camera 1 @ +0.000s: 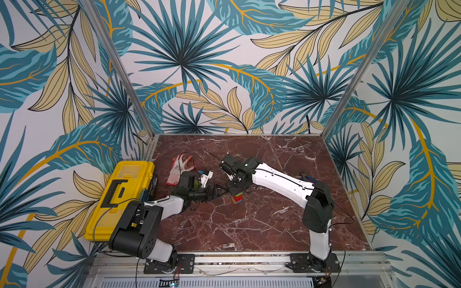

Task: Assemble a carrot with lego
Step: Assemble the lego brick with the lego brick.

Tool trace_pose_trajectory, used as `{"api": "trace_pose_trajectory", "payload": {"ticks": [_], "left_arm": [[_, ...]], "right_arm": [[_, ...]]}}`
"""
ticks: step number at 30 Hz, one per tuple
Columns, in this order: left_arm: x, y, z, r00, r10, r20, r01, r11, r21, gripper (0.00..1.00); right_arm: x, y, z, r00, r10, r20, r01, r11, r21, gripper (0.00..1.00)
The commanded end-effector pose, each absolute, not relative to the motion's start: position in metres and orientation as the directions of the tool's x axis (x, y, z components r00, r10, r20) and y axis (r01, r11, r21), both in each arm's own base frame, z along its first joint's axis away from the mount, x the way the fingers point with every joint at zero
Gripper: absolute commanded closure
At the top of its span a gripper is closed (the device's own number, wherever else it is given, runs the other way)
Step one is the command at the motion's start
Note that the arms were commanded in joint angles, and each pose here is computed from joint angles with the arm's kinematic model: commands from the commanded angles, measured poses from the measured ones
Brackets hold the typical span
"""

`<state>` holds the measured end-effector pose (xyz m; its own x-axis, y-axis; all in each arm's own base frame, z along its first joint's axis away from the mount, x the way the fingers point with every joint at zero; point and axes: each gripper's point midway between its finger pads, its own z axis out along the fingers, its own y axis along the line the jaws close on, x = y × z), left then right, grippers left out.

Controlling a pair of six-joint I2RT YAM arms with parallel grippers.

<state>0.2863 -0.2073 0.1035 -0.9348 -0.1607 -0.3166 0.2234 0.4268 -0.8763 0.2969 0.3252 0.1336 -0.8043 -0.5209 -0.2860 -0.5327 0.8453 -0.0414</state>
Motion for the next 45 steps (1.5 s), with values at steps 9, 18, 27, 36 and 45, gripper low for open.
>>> {"api": "trace_pose_trajectory", "payload": {"ticks": [9, 18, 27, 36, 45], "left_arm": [[0.294, -0.197, 0.108, -0.919, -0.207, -0.336, 0.218, 0.443, -0.870, 0.00], [0.296, -0.198, 0.104, -0.927, -0.205, -0.315, 0.200, 0.440, -0.875, 0.01], [0.301, -0.201, 0.103, -0.936, -0.202, -0.290, 0.182, 0.426, -0.886, 0.01], [0.310, -0.203, 0.131, -0.903, -0.229, -0.364, 0.249, 0.413, -0.876, 0.01], [0.318, -0.210, 0.128, -0.910, -0.223, -0.350, 0.243, 0.397, -0.885, 0.01]], "right_arm": [[0.273, 0.294, 0.090, -0.575, -0.817, -0.043, -0.808, 0.575, -0.131, 0.80], [0.276, 0.286, 0.081, -0.452, -0.886, -0.098, -0.884, 0.460, -0.085, 0.77], [0.285, 0.288, 0.079, -0.404, -0.906, -0.129, -0.912, 0.410, -0.020, 0.75], [0.289, 0.291, 0.073, -0.361, -0.926, -0.109, -0.931, 0.364, -0.012, 0.74], [0.294, 0.294, 0.074, -0.329, -0.936, -0.127, -0.944, 0.331, 0.003, 0.71]]}}
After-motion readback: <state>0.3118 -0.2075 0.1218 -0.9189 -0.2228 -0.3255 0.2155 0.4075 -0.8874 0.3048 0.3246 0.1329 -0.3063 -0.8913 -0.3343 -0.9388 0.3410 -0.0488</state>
